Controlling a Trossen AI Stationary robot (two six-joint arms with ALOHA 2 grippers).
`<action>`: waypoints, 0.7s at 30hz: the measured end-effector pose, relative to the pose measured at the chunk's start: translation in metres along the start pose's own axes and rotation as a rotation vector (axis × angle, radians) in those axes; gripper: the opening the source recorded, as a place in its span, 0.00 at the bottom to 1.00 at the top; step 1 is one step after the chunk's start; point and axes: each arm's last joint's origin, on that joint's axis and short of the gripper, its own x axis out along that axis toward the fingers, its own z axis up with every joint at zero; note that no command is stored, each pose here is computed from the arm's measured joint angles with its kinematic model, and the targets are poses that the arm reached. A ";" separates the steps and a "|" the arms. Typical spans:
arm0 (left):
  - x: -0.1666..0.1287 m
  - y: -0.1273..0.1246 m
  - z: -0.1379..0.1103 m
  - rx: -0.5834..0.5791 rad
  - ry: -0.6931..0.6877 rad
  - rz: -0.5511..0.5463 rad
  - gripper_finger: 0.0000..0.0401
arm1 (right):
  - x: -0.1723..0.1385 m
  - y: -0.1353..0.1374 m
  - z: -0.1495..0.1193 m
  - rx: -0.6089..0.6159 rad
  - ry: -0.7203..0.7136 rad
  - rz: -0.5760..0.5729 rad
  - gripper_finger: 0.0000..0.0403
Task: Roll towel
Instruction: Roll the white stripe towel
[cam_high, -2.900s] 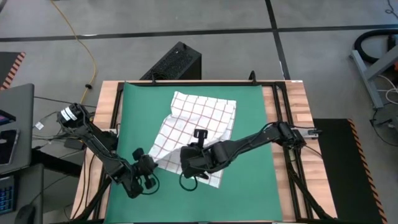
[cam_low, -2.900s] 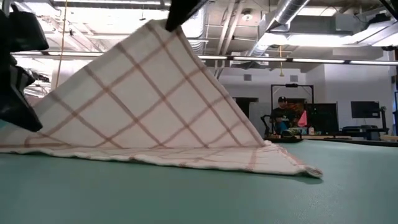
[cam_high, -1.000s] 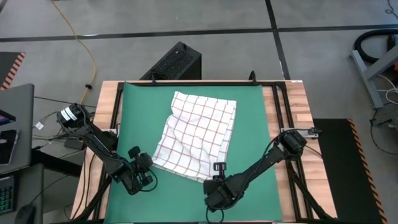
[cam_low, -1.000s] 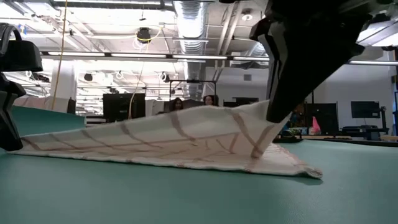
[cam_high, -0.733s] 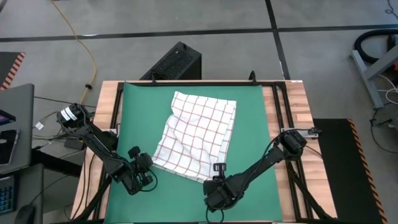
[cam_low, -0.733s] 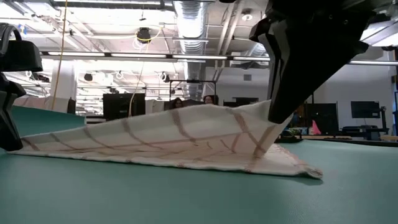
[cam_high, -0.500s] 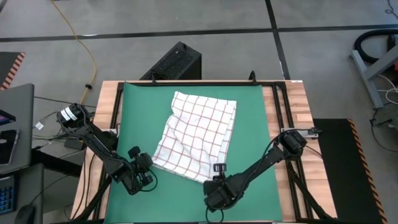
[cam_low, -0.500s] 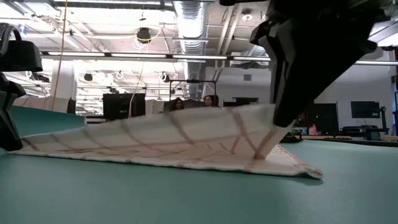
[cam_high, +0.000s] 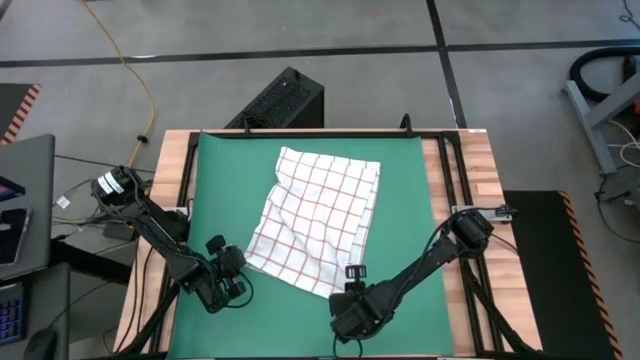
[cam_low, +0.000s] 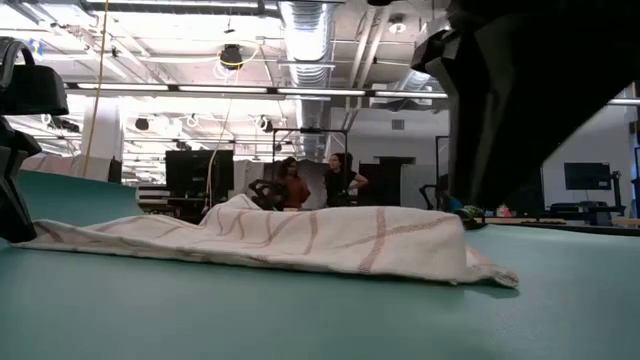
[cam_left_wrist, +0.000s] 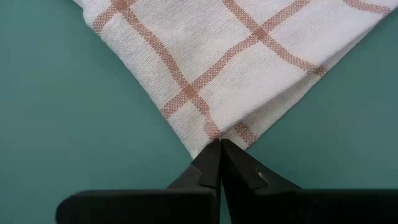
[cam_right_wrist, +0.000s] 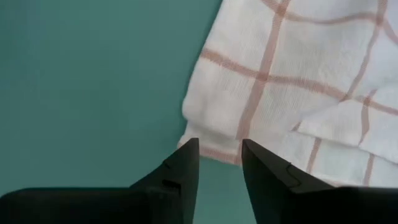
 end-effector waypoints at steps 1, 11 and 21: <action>0.000 0.000 0.000 0.000 0.000 0.000 0.00 | -0.001 0.001 -0.002 -0.004 0.007 -0.004 0.37; 0.000 0.000 0.000 0.014 -0.001 0.000 0.00 | -0.002 0.001 -0.004 -0.026 0.003 -0.053 0.42; 0.000 0.000 0.000 0.014 0.002 0.001 0.00 | 0.012 0.003 -0.010 -0.410 -0.010 -0.087 0.42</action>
